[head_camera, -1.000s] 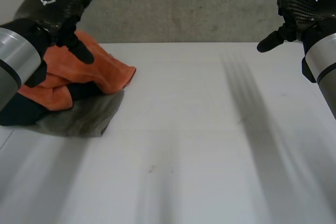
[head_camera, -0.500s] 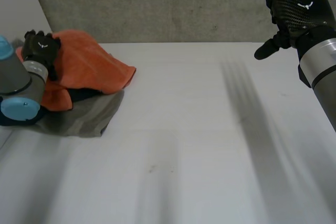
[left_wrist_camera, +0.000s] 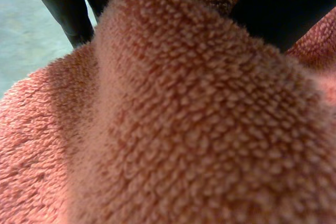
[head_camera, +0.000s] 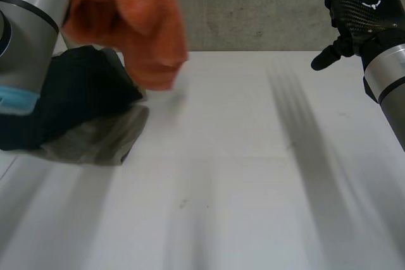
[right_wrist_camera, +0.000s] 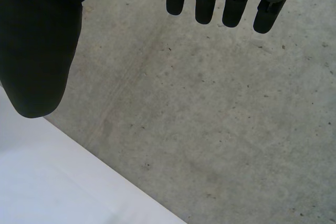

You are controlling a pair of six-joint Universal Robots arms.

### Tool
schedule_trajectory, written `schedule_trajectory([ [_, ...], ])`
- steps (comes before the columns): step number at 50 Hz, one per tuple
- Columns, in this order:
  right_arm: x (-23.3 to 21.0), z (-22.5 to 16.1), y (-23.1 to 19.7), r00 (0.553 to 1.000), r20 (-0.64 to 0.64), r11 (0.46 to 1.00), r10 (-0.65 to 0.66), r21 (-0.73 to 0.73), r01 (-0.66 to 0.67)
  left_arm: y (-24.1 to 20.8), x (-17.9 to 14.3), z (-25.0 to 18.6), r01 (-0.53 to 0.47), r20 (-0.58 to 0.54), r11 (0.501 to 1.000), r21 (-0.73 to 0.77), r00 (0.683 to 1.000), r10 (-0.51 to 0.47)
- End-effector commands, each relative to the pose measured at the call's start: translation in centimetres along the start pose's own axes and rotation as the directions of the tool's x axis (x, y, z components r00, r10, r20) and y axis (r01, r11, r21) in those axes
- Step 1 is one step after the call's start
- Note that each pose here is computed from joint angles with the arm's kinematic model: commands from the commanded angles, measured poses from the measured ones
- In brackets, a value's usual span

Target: Fold the laundry.

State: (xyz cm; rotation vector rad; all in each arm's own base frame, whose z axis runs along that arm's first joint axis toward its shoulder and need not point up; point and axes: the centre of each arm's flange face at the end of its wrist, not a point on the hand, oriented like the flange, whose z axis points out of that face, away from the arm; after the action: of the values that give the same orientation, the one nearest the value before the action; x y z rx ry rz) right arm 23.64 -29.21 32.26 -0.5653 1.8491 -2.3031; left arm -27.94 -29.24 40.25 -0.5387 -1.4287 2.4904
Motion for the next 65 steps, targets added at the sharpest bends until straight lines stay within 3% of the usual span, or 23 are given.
schedule_trajectory([
  [1,0.1,-0.1,-0.2,1.0,-0.001,1.0,0.0,-0.007,0.0,2.3,8.0,-5.0,0.084,-0.201,0.978,-0.191,0.972,-0.122],
  [4,0.1,-0.1,-0.3,1.0,0.0,1.0,0.0,-0.014,0.0,6.3,13.0,-7.8,0.069,-0.304,0.945,-0.32,0.937,-0.171],
  [7,0.1,-0.2,-0.2,1.0,0.005,0.999,0.003,-0.038,-0.002,10.3,15.6,-9.7,0.033,-0.351,0.904,-0.426,0.915,-0.199],
  [11,-0.2,-0.2,0.9,1.0,0.023,0.994,-0.002,-0.112,0.005,13.4,16.2,-10.6,-0.018,-0.357,0.857,-0.514,0.913,-0.195],
  [18,-1.2,-0.2,3.6,0.987,0.148,0.953,-0.059,-0.285,0.1,13.7,13.3,-8.8,-0.084,-0.27,0.854,-0.514,0.961,-0.067],
  [22,-1.6,-0.8,3.7,0.972,0.217,0.931,-0.09,-0.327,0.16,11.1,11.9,-8.4,-0.078,-0.236,0.873,-0.481,0.971,-0.043],
  [25,-1.8,-1.3,4.0,0.959,0.258,0.911,-0.113,-0.359,0.204,10.1,11.4,-9.3,-0.076,-0.238,0.874,-0.48,0.97,-0.046],
  [31,-2.8,-4.1,7.2,0.902,0.399,0.817,-0.163,-0.459,0.35,9.2,10.9,-12.8,-0.087,-0.264,0.854,-0.513,0.963,-0.061],
  [35,-3.9,-5.7,9.5,0.859,0.481,0.796,-0.176,-0.444,0.412,10.1,11.6,-15.0,-0.098,-0.306,0.836,-0.54,0.948,-0.087],
  [40,-5.3,-7.0,11.6,0.833,0.528,0.819,-0.164,-0.398,0.414,12.0,13.4,-16.1,-0.109,-0.344,0.839,-0.534,0.934,-0.098],
  [46,-6.8,-6.7,15.5,0.86,0.5,0.848,-0.099,-0.41,0.336,16.9,15.5,-15.5,-0.133,-0.353,0.834,-0.535,0.932,-0.078],
  [52,-9.1,-6.2,15.4,0.861,0.506,0.889,-0.046,-0.372,0.266,18.2,15.6,-13.2,-0.156,-0.335,0.848,-0.507,0.942,-0.027],
  [56,-8.8,-3.8,14.0,0.901,0.432,0.941,-0.036,-0.289,0.176,15.4,13.9,-10.2,-0.125,-0.263,0.895,-0.427,0.965,0.009],
  [60,-7.3,-1.3,9.5,0.948,0.317,0.989,-0.006,-0.136,0.052,9.2,11.9,-6.8,-0.061,-0.185,0.964,-0.258,0.983,0.012],
  [65,-6.1,-0.6,7.2,0.97,0.233,0.994,0.067,-0.1,-0.045,3.0,10.3,-4.3,-0.023,-0.127,0.996,-0.083,0.992,0.012],
])
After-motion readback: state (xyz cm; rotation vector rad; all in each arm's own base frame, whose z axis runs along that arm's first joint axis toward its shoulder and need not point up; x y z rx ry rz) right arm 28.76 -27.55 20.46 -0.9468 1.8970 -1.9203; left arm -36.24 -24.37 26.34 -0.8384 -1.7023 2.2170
